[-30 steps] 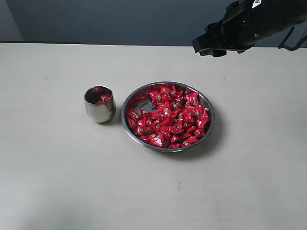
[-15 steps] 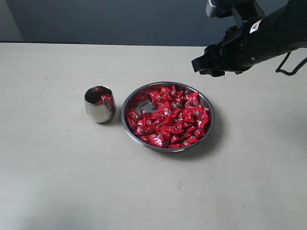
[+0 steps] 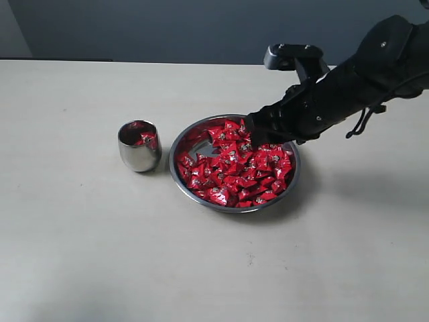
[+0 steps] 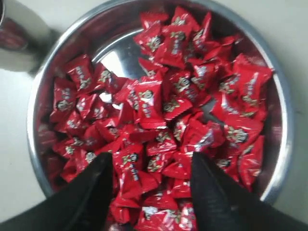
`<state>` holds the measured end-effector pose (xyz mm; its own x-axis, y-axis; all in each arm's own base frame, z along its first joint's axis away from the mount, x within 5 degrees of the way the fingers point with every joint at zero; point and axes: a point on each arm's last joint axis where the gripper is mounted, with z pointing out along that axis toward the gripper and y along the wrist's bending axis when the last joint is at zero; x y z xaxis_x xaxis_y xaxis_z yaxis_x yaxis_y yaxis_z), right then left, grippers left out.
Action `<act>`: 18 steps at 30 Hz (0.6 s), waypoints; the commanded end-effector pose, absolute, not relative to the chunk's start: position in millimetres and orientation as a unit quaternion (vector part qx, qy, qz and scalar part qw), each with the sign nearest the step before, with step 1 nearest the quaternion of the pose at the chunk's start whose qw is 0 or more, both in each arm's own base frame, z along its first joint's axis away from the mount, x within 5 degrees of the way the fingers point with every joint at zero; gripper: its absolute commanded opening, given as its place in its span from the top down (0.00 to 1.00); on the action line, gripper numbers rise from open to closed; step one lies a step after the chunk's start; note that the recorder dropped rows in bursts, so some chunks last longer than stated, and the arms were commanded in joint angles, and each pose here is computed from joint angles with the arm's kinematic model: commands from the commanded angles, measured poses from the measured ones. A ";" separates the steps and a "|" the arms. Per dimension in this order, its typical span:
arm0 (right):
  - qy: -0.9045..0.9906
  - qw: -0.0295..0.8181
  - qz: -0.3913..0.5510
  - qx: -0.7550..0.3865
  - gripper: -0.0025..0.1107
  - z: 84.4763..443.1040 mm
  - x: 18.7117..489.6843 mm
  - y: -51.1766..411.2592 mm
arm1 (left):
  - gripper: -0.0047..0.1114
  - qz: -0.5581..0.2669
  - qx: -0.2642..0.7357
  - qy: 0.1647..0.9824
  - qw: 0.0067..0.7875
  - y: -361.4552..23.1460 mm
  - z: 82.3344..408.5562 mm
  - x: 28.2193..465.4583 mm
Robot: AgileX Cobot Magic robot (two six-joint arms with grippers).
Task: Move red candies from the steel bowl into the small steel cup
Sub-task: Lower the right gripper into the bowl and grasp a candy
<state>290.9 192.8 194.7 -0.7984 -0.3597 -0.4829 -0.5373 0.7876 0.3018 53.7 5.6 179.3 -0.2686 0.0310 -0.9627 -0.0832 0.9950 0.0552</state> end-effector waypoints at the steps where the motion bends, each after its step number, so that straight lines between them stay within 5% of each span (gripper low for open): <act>1: 0.919 0.188 0.247 -0.243 0.55 182.5 292.1 197.9 | 0.96 0.048 -0.016 0.789 0.612 5.6 182.9 53.4; 18: 0.914 0.151 0.259 -0.273 0.55 154.4 341.8 232.0 | 0.96 0.048 -0.016 0.789 0.612 5.6 182.9 53.4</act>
